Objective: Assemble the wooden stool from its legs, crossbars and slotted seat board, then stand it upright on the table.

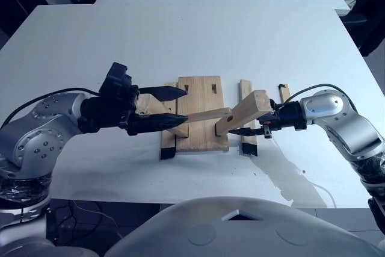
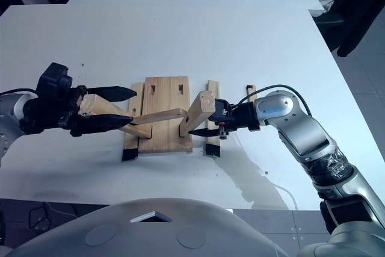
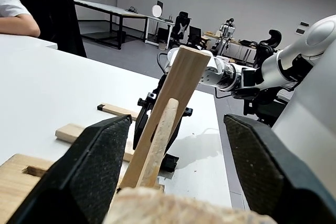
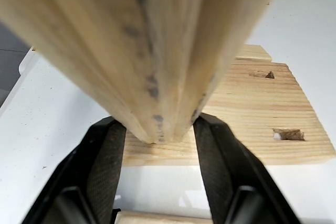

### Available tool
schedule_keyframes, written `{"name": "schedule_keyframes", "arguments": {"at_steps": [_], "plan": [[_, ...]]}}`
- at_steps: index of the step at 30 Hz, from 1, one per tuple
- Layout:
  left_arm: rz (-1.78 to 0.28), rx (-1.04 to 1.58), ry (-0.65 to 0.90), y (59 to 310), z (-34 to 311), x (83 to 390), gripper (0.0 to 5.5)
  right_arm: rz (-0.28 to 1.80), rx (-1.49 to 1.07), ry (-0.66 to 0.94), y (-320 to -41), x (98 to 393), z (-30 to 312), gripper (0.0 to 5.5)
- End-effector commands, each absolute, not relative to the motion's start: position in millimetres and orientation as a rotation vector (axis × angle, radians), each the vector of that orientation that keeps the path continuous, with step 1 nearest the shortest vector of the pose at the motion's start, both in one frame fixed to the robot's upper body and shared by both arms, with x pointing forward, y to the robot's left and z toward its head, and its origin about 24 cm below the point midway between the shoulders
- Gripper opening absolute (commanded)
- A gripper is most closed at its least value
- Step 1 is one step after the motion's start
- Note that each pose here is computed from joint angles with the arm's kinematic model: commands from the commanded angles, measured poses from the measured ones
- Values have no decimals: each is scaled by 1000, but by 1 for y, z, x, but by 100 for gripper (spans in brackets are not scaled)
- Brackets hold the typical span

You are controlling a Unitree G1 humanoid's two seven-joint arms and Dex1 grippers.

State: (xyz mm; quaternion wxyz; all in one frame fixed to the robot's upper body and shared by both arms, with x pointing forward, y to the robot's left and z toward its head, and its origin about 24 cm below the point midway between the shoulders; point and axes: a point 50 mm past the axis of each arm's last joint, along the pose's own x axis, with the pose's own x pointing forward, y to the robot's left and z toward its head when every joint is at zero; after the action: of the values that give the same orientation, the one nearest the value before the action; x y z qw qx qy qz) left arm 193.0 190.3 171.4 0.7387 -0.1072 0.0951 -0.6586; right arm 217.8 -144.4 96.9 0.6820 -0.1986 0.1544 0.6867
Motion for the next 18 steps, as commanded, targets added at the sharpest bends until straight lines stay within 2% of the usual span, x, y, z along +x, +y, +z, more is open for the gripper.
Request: {"name": "schedule_keyframes", "arguments": {"at_steps": [1,13,18], "plan": [[-1456,-188,179,190,185,197,326,1540,-418,498,-149,208,74,200],[-1496,-166,164,194,205,196,326,1538,-421,499,-149,208,74,200],[-1485,-143,103,199,220,203,326,1538,-420,499,-149,208,74,200]]}}
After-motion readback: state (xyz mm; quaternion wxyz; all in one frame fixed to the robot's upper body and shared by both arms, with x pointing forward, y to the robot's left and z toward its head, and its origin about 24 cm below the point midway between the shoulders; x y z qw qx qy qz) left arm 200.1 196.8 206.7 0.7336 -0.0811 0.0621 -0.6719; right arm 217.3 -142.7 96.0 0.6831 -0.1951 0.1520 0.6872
